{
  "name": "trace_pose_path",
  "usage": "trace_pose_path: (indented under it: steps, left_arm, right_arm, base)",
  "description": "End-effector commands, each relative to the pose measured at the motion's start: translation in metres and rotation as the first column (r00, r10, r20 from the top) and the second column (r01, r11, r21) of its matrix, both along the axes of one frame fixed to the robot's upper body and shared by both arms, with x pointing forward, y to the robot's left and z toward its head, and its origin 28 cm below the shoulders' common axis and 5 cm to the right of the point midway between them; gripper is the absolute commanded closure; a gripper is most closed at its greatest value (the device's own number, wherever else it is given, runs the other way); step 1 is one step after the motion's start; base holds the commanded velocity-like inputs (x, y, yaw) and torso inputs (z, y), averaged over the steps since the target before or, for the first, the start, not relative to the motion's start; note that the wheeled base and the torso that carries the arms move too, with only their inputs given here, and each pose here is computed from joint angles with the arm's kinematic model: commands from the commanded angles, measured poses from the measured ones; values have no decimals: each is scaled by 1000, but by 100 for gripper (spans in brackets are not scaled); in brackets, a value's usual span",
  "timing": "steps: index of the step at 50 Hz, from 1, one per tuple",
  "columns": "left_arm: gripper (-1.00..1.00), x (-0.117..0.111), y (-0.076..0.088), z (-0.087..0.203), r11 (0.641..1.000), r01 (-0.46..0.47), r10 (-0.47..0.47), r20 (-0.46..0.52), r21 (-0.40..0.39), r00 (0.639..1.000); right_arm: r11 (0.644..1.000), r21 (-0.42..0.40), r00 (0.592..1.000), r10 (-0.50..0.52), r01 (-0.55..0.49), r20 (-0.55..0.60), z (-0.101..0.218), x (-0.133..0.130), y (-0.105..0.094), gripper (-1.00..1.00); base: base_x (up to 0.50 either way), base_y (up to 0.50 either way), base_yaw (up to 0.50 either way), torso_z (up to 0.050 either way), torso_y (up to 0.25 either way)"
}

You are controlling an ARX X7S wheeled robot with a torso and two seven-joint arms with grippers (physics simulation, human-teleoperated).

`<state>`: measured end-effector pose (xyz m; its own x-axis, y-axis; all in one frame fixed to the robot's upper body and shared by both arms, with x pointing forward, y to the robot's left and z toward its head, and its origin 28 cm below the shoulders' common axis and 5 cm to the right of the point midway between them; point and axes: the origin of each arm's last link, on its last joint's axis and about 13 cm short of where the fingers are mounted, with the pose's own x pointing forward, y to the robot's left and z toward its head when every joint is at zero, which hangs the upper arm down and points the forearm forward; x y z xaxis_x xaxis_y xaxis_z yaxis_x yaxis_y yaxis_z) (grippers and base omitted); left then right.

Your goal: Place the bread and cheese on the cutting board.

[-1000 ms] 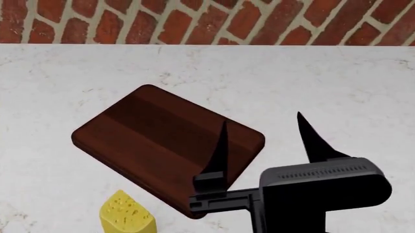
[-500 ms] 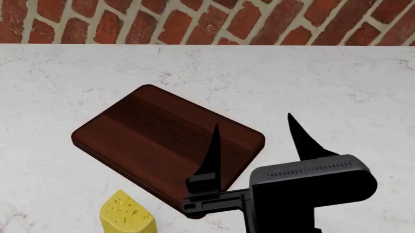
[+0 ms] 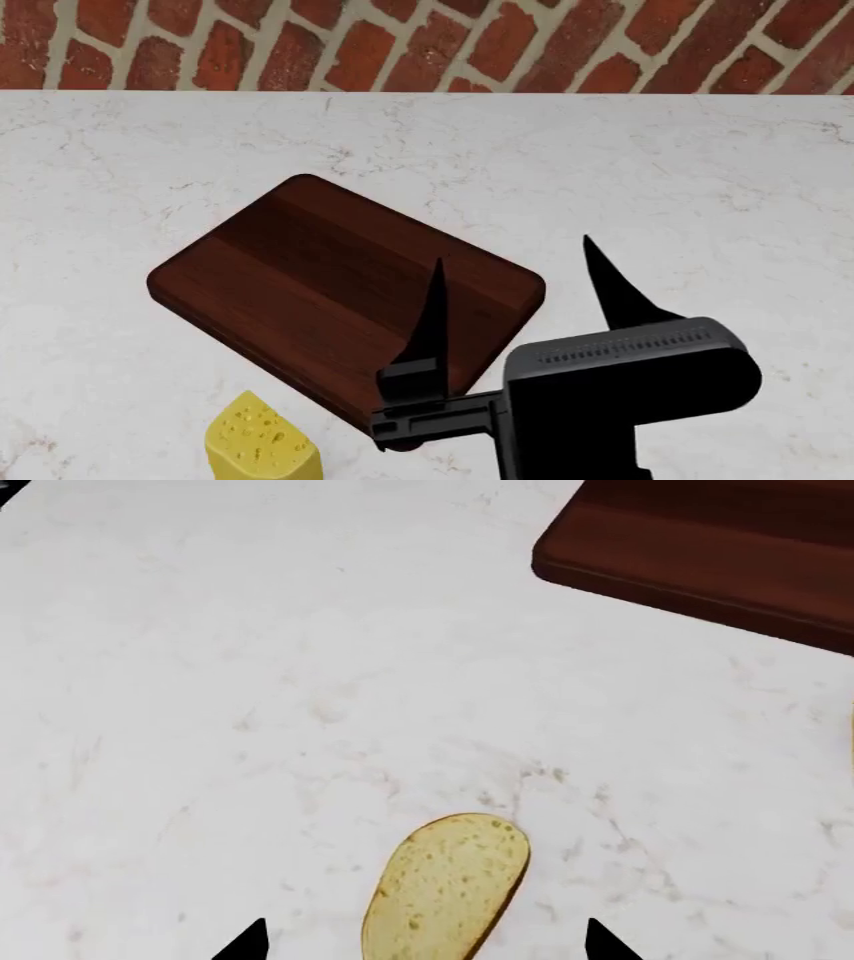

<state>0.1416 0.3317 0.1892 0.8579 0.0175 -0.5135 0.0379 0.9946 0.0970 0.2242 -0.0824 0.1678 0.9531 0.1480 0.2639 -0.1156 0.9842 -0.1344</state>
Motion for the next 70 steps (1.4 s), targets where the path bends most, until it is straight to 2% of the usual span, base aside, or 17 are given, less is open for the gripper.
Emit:
trace_pose_path:
  steps: [1,7,18,45,49,50,54,59,64,70]
  left_arm:
    - [-100,2,7,-10,999,-38,37,-21,-39,999]
    - [-100,8,10,-19,996,-59,57,-31,-70,998]
    - [-100,23,9,-36,993,-44,38,-64,-107,997]
    - [-100,28,11,-61,985,-87,70,-116,-150,991]
    - [-100,28,9,-71,987,-63,44,-128,-151,991]
    - [100,28,7,-73,986,-62,43,-122,-154,992]
    - [100,28,4,-75,987,-29,8,-132,-161,991]
    - [100,30,4,-68,986,-52,39,-85,-156,996]
    - [100,34,1,-45,981,-69,80,57,-179,995]
    - [100,45,-13,-7,986,-3,34,180,-168,983]
  right_arm:
    - [1000,-2,1000,4,-4,-6,-1,1,1,-100]
    - [1000,-5,1000,7,-7,-6,-1,1,1,-100]
    - [1000,-4,1000,5,-5,-3,0,0,1,-100]
    - [1000,-9,1000,9,-9,1,0,-1,2,-100]
    - [1000,-9,1000,10,-10,0,0,-1,2,-100]
    - [1000,-8,1000,8,-8,0,0,-1,2,-100]
    - [1000,-8,1000,7,-7,0,0,0,2,-100]
    - [1000,-6,1000,7,-7,2,1,-1,2,-100]
    - [1000,-7,1000,6,-6,3,1,-1,2,-100]
    - [1000,-6,1000,5,-5,6,2,-3,1,-100]
  base:
    - [0,0,0,0,0]
    - [0,0,0,0,0]
    - [0,0,0,0,0]
    - [1,0,0,0,0]
    - [3,1,-2,0,0]
    - [0,0,-3,0,0]
    - [4,0,-3,0,0]
    - [5,0,-4,0,0]
    - [0,0,-1,0,0]
    - [2,0,0,0,0]
